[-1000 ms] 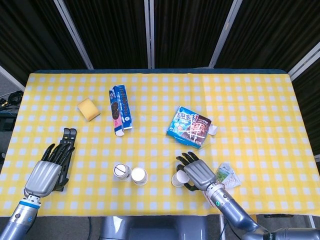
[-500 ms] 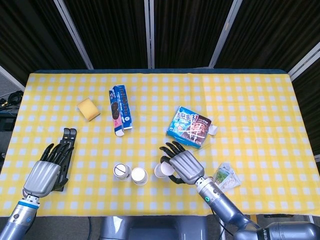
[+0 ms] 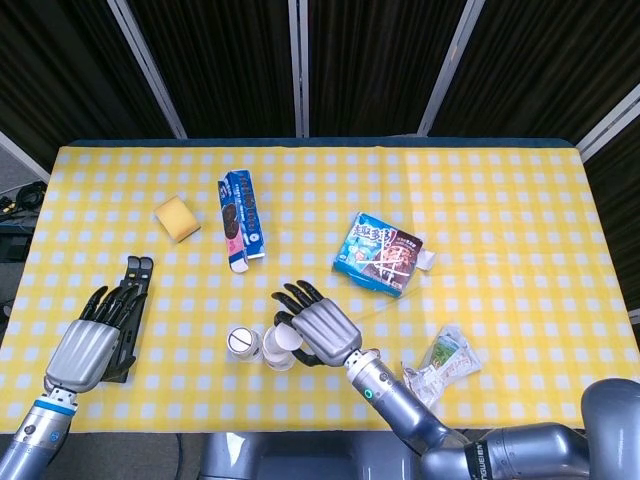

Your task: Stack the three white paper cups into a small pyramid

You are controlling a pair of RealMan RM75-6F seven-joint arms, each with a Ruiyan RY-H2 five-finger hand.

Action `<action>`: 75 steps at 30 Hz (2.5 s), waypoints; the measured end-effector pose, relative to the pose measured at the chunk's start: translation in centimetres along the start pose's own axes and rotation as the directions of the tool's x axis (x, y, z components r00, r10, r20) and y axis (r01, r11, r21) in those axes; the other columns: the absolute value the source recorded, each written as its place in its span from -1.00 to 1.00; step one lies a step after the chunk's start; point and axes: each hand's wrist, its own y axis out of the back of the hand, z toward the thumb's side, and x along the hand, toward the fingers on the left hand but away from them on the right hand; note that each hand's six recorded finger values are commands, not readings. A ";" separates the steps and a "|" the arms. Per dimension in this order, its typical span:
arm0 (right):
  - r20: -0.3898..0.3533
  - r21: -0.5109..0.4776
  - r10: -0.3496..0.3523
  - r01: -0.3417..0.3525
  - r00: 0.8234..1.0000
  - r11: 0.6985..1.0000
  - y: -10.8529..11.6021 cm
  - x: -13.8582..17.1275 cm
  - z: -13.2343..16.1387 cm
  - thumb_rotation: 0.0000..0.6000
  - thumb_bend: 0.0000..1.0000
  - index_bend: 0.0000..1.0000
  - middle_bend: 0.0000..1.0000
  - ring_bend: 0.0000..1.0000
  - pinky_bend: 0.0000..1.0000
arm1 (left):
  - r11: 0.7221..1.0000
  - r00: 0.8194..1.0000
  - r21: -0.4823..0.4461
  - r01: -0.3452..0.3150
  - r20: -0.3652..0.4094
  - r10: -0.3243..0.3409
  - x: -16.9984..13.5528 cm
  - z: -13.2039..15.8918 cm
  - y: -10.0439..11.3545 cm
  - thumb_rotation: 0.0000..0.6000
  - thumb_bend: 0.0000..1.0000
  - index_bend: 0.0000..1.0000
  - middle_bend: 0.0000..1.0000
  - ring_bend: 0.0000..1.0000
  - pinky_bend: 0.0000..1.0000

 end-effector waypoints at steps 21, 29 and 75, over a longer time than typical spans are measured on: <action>-0.030 0.025 -0.018 0.019 0.999 1.000 0.1 -1.8 3.3 1.00 -0.41 -0.13 -0.78 -1.00 -1.00 | 1.000 1.000 -0.010 0.006 -0.006 -0.006 0.2 -0.4 0.1 1.00 -0.55 -1.00 -1.00 -1.00 -1.00; -0.041 0.032 0.011 -0.010 0.999 0.999 -1.0 -1.9 4.4 1.00 -0.41 -0.13 -0.78 -1.00 -1.00 | 1.000 1.000 -0.015 0.002 -0.008 -0.002 0.0 -0.5 0.3 1.00 -0.55 -1.00 -1.00 -1.00 -1.00; 0.280 0.219 -0.240 0.181 0.929 0.959 4.1 10.9 -10.7 1.00 -0.67 -0.78 -1.00 -1.00 -1.00 | 0.999 0.998 -0.023 -0.035 -0.043 0.034 -0.1 -1.0 0.7 1.00 -0.55 -1.00 -1.00 -1.00 -1.00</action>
